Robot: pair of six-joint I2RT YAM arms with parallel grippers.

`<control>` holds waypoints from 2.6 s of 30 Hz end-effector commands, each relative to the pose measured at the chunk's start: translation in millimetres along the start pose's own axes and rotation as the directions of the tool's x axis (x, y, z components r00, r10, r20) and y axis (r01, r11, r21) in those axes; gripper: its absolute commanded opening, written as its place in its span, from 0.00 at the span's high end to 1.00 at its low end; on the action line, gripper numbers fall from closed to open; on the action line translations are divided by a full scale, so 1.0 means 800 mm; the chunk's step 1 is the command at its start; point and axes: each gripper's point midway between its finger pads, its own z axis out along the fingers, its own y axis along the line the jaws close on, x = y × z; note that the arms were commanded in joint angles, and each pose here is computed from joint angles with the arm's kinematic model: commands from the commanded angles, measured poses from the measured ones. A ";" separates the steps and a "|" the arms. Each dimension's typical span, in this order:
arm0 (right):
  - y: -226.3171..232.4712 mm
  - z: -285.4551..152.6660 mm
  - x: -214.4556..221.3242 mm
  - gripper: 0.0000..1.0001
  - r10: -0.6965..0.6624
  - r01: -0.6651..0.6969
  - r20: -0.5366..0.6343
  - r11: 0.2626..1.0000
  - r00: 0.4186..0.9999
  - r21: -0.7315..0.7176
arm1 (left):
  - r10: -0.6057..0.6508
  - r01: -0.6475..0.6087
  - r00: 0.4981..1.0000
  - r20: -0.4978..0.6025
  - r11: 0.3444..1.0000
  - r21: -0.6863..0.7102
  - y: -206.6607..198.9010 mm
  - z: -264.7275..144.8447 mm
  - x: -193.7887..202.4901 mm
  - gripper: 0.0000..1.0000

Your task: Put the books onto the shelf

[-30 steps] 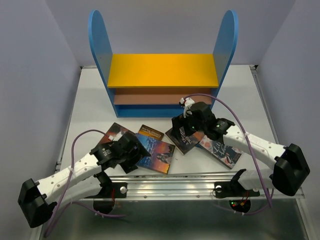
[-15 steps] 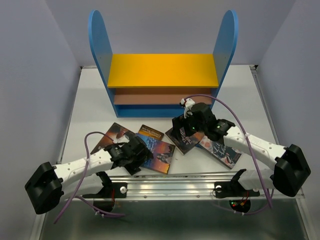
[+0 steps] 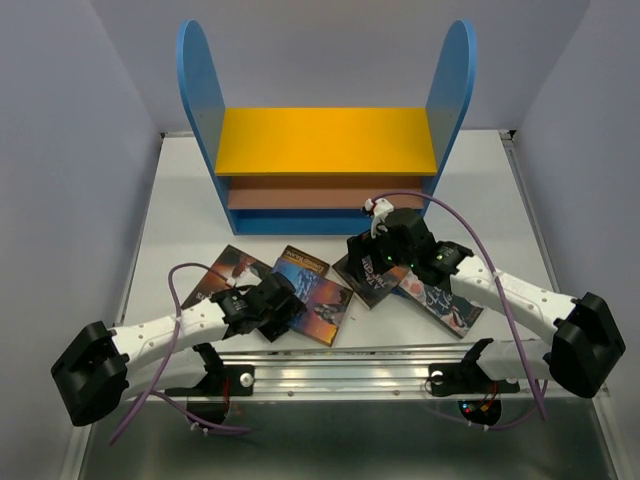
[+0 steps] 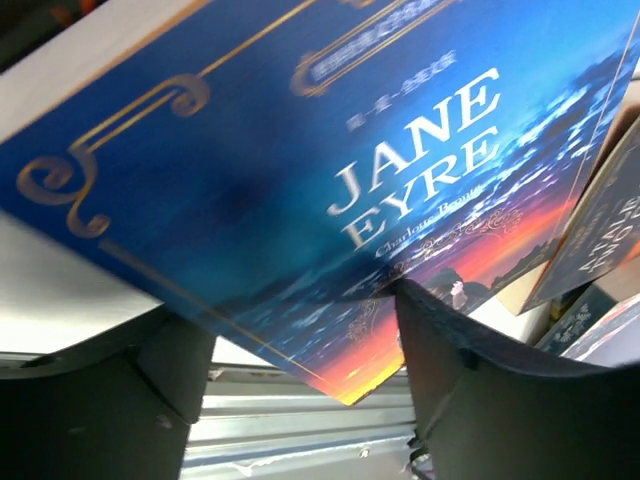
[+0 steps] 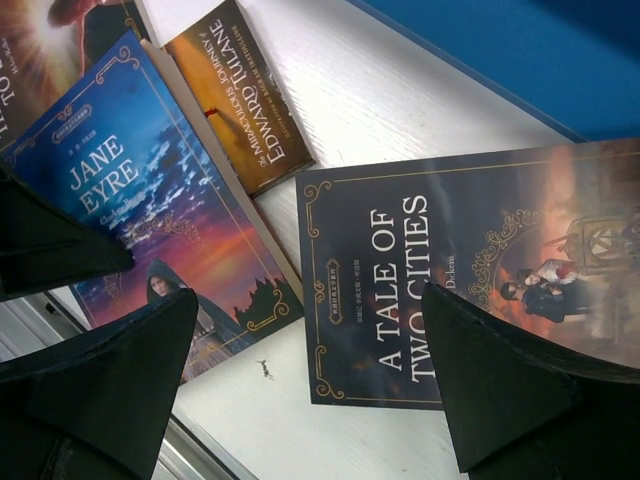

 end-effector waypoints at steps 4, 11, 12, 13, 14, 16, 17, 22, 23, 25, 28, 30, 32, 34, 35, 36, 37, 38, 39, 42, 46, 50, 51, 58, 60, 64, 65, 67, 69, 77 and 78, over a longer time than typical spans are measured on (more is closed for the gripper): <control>-0.003 0.001 -0.013 0.00 0.001 -0.002 0.050 1.000 0.999 0.019 | -0.039 0.035 0.992 0.123 0.999 0.032 -0.001 0.001 -0.029 0.54; 0.018 0.001 0.011 0.00 -0.020 0.019 -0.011 0.997 1.000 -0.080 | -0.026 0.021 0.989 0.145 0.999 0.039 -0.010 -0.004 -0.034 1.00; 0.022 0.001 0.015 0.00 -0.031 0.030 -0.018 0.996 0.999 -0.085 | -0.020 0.015 0.988 0.151 0.999 0.036 -0.010 -0.003 -0.035 1.00; 0.022 0.001 0.014 0.00 -0.041 0.040 -0.012 0.996 0.999 -0.075 | -0.015 0.009 0.988 0.152 0.999 0.044 -0.015 -0.005 -0.035 1.00; 0.026 0.001 0.017 0.00 -0.054 0.053 -0.015 0.996 0.998 -0.076 | -0.013 0.006 0.988 0.154 0.999 0.047 -0.017 -0.006 -0.036 1.00; 0.030 -0.001 0.017 0.00 -0.076 0.074 -0.014 0.994 0.997 -0.085 | -0.002 -0.007 0.988 0.155 0.998 0.061 -0.025 -0.009 -0.036 1.00; 0.036 -0.002 0.019 0.00 -0.088 0.086 -0.015 0.992 0.996 -0.097 | 0.003 -0.015 0.987 0.158 0.998 0.069 -0.029 -0.011 -0.037 1.00; 0.057 -0.005 0.038 0.00 -0.167 0.161 -0.041 0.980 0.985 -0.119 | 0.011 -0.038 0.982 0.190 0.989 0.141 -0.060 -0.030 -0.046 1.00; 0.060 -0.007 0.042 0.00 -0.185 0.178 -0.046 0.977 0.982 -0.118 | 0.017 -0.047 0.980 0.196 0.987 0.153 -0.065 -0.033 -0.047 1.00; 0.077 -0.010 0.050 0.00 -0.242 0.233 -0.046 0.962 0.969 -0.143 | 0.016 -0.057 0.978 0.209 0.979 0.195 -0.079 -0.043 -0.051 1.00; 0.103 -0.015 0.058 0.00 -0.298 0.287 -0.034 0.939 0.954 -0.189 | 0.026 -0.078 0.976 0.216 0.969 0.234 -0.095 -0.053 -0.052 1.00; 0.112 -0.014 0.057 0.00 -0.319 0.311 -0.012 0.932 0.948 -0.186 | 0.020 -0.075 0.978 0.209 0.963 0.258 -0.105 -0.061 -0.051 1.00; 0.121 -0.012 0.064 0.00 -0.355 0.348 -0.006 0.921 0.935 -0.175 | 0.015 -0.071 0.980 0.199 0.958 0.279 -0.115 -0.067 -0.049 1.00; 0.135 -0.010 0.067 0.00 -0.390 0.385 0.007 0.907 0.921 -0.169 | 0.014 -0.071 0.980 0.199 0.957 0.282 -0.120 -0.070 -0.050 1.00; 0.134 -0.008 0.064 0.00 -0.398 0.396 0.012 0.908 0.917 -0.140 | 0.010 -0.068 0.980 0.200 0.956 0.286 -0.125 -0.074 -0.050 1.00; 0.137 -0.005 0.064 0.00 -0.399 0.397 0.011 0.908 0.917 -0.134 | 0.014 -0.069 0.979 0.201 0.961 0.266 -0.122 -0.071 -0.051 1.00; 0.141 -0.006 0.062 0.00 -0.396 0.395 0.020 0.910 0.918 -0.128 | 0.016 -0.069 0.980 0.199 0.962 0.263 -0.124 -0.071 -0.050 1.00; 0.144 -0.003 0.067 0.00 -0.406 0.405 0.014 0.907 0.914 -0.118 | 0.019 -0.072 0.980 0.196 0.962 0.264 -0.126 -0.072 -0.049 1.00; 0.149 -0.001 0.065 0.00 -0.404 0.405 0.033 0.908 0.914 -0.110 | 0.025 -0.075 0.981 0.192 0.963 0.260 -0.127 -0.071 -0.047 1.00; 0.146 0.010 0.075 0.00 -0.425 0.426 0.036 0.904 0.905 -0.030 | 0.028 -0.077 0.982 0.188 0.963 0.260 -0.131 -0.073 -0.046 1.00; 0.140 0.026 0.083 0.00 -0.448 0.447 0.031 0.894 0.893 0.033 | 0.028 -0.079 0.981 0.190 0.960 0.269 -0.136 -0.078 -0.047 1.00; 0.140 0.034 0.076 0.00 -0.463 0.459 0.051 0.885 0.885 0.072 | 0.036 -0.083 0.982 0.185 0.964 0.252 -0.138 -0.079 -0.046 1.00; 0.139 0.036 0.075 0.00 -0.465 0.460 0.054 0.884 0.884 0.085 | 0.040 -0.086 0.982 0.184 0.965 0.248 -0.137 -0.078 -0.045 1.00; 0.113 0.050 0.086 0.16 -0.508 0.492 0.026 0.845 0.861 0.210 | 0.035 -0.082 0.983 0.181 0.962 0.261 -0.144 -0.084 -0.045 1.00; 0.108 0.051 0.080 0.23 -0.506 0.480 0.053 0.842 0.861 0.246 | 0.032 -0.078 0.984 0.177 0.963 0.257 -0.142 -0.082 -0.044 1.00; 0.097 0.049 0.076 0.47 -0.517 0.480 0.058 0.826 0.854 0.295 | 0.030 -0.077 0.984 0.175 0.962 0.264 -0.145 -0.082 -0.043 1.00; 0.098 0.047 0.073 0.50 -0.512 0.473 0.071 0.831 0.856 0.294 | 0.033 -0.079 0.984 0.176 0.961 0.264 -0.146 -0.082 -0.043 1.00; 0.102 0.045 0.072 0.60 -0.510 0.471 0.082 0.837 0.856 0.278 | 0.036 -0.084 0.984 0.177 0.959 0.269 -0.149 -0.083 -0.043 1.00; 0.107 0.042 0.069 0.67 -0.498 0.460 0.104 0.850 0.861 0.257 | 0.044 -0.090 0.983 0.176 0.960 0.266 -0.151 -0.083 -0.042 1.00; 0.119 0.033 0.063 0.83 -0.473 0.443 0.138 0.873 0.870 0.202 | 0.045 -0.083 0.986 0.163 0.969 0.234 -0.149 -0.074 -0.038 0.44; 0.121 0.033 0.063 0.83 -0.473 0.444 0.140 0.874 0.870 0.194 | 0.041 -0.080 0.985 0.170 0.969 0.232 -0.151 -0.071 -0.039 0.41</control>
